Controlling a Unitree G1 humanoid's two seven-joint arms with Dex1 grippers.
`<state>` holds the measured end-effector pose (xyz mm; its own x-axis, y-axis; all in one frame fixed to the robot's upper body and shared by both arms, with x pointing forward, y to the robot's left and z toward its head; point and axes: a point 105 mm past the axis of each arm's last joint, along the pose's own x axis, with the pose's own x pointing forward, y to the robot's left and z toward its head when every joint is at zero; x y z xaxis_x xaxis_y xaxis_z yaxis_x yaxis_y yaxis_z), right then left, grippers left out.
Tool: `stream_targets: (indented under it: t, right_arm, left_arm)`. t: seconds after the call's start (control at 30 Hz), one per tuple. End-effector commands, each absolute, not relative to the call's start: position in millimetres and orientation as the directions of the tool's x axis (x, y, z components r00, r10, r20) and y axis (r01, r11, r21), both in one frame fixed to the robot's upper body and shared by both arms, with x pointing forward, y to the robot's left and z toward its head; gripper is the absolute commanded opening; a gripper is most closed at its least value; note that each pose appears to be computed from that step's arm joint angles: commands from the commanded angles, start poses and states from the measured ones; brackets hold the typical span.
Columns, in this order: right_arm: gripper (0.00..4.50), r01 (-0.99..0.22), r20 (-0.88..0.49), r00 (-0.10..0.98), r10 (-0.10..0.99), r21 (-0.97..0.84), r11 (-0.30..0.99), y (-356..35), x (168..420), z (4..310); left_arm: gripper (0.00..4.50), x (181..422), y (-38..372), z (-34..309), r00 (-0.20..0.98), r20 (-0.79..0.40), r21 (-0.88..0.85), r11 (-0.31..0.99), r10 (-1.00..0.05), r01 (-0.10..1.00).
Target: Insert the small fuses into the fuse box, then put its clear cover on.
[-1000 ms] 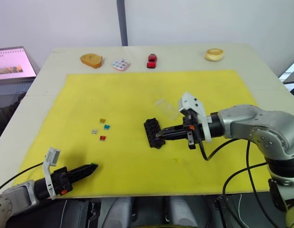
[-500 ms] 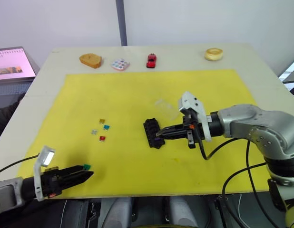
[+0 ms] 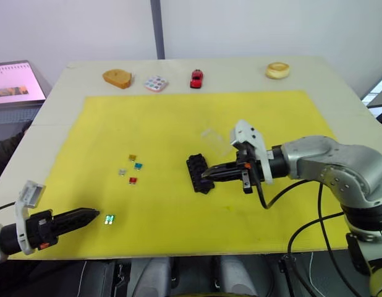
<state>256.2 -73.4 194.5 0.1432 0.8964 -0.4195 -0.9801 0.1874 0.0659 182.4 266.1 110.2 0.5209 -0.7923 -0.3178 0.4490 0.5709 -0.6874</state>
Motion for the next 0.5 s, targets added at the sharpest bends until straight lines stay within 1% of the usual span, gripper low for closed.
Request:
stream_targets:
  t: [0.03,0.13,0.4,0.5]
  right_arm:
    - [0.0,-0.985,-0.401,0.141,0.905,0.034,0.168,-70,255,202]
    - [0.0,-0.985,-0.401,0.144,0.905,0.033,0.171,-71,256,202]
    - [0.0,-0.984,-0.404,0.149,0.903,0.033,0.177,-72,256,202]
    - [0.0,-0.983,-0.402,0.149,0.903,0.034,0.178,-72,256,202]
  left_arm:
    - [3.94,180,252,107,0.47,-0.306,-0.68,0.536,-0.828,0.501]
    - [3.94,176,245,103,0.437,-0.312,-0.678,0.52,-0.843,0.52]
    - [3.94,174,240,84,0.414,-0.363,-0.644,0.546,-0.835,0.536]
    - [3.94,175,234,83,0.408,-0.343,-0.655,0.527,-0.846,0.541]
